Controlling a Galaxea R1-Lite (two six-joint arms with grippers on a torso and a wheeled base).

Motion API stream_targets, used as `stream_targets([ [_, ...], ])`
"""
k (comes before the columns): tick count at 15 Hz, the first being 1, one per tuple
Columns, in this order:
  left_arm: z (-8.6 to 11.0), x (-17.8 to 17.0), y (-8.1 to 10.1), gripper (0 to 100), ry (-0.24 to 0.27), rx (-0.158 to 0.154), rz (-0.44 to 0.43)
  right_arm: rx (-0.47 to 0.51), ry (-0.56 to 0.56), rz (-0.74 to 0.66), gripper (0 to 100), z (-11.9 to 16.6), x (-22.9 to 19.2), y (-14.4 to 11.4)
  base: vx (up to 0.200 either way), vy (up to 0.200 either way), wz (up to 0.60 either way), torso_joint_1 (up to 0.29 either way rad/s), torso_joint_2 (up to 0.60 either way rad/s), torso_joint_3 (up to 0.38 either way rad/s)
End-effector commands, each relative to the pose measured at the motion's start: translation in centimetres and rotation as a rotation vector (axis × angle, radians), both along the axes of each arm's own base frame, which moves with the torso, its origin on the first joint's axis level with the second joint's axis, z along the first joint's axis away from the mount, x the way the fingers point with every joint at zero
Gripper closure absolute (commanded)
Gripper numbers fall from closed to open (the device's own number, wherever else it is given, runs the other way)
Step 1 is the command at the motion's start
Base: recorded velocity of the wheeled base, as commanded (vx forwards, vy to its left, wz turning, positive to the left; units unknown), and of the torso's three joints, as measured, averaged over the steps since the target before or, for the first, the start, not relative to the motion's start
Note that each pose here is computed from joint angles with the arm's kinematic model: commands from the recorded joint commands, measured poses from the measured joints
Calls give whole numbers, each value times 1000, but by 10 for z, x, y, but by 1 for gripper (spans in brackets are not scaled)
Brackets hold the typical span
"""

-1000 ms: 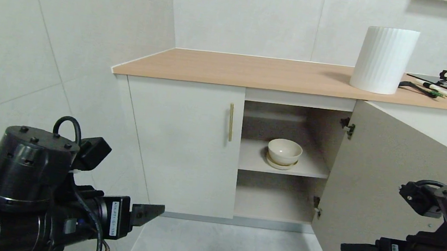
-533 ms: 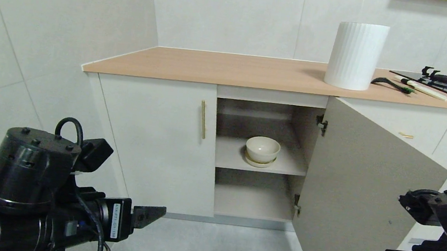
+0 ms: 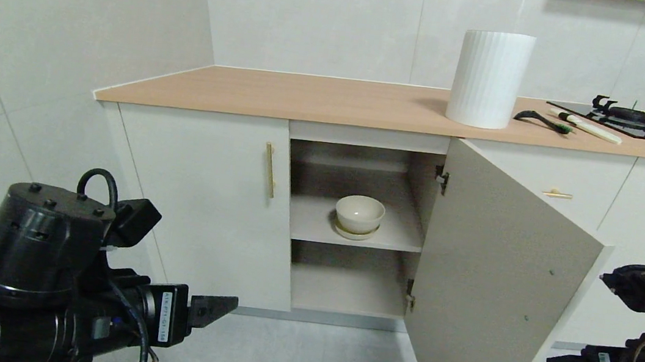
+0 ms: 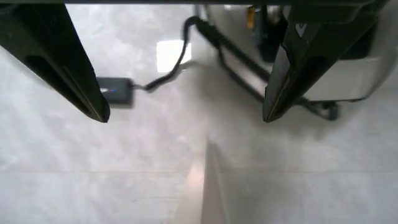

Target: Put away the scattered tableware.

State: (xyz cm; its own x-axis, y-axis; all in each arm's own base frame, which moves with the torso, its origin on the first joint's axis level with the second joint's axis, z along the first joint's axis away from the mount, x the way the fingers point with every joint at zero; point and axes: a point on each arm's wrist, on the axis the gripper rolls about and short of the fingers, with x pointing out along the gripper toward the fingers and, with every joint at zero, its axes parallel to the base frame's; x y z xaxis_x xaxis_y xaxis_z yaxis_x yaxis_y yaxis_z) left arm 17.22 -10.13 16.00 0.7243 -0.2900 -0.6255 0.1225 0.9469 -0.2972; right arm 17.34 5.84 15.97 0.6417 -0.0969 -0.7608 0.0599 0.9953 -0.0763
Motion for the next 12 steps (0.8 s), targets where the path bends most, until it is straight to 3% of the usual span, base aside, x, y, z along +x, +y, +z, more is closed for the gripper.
stream_targets([
  [1, 0, 0, 0, 0, 2, 0, -1, -10, -21, -59, 0, 4, 2, -14, 0, 0, 0, 0, 0, 0],
  [8, 0, 0, 0, 0, -1, -2, 0, -3, -72, -252, 0, 3, 39, -46, 0, 0, 0, 0, 0, 0],
  [12, 0, 0, 0, 0, -1, -2, 0, 54, -143, -327, 0, -3, 60, -50, 0, 0, 0, 0, 0, 0],
])
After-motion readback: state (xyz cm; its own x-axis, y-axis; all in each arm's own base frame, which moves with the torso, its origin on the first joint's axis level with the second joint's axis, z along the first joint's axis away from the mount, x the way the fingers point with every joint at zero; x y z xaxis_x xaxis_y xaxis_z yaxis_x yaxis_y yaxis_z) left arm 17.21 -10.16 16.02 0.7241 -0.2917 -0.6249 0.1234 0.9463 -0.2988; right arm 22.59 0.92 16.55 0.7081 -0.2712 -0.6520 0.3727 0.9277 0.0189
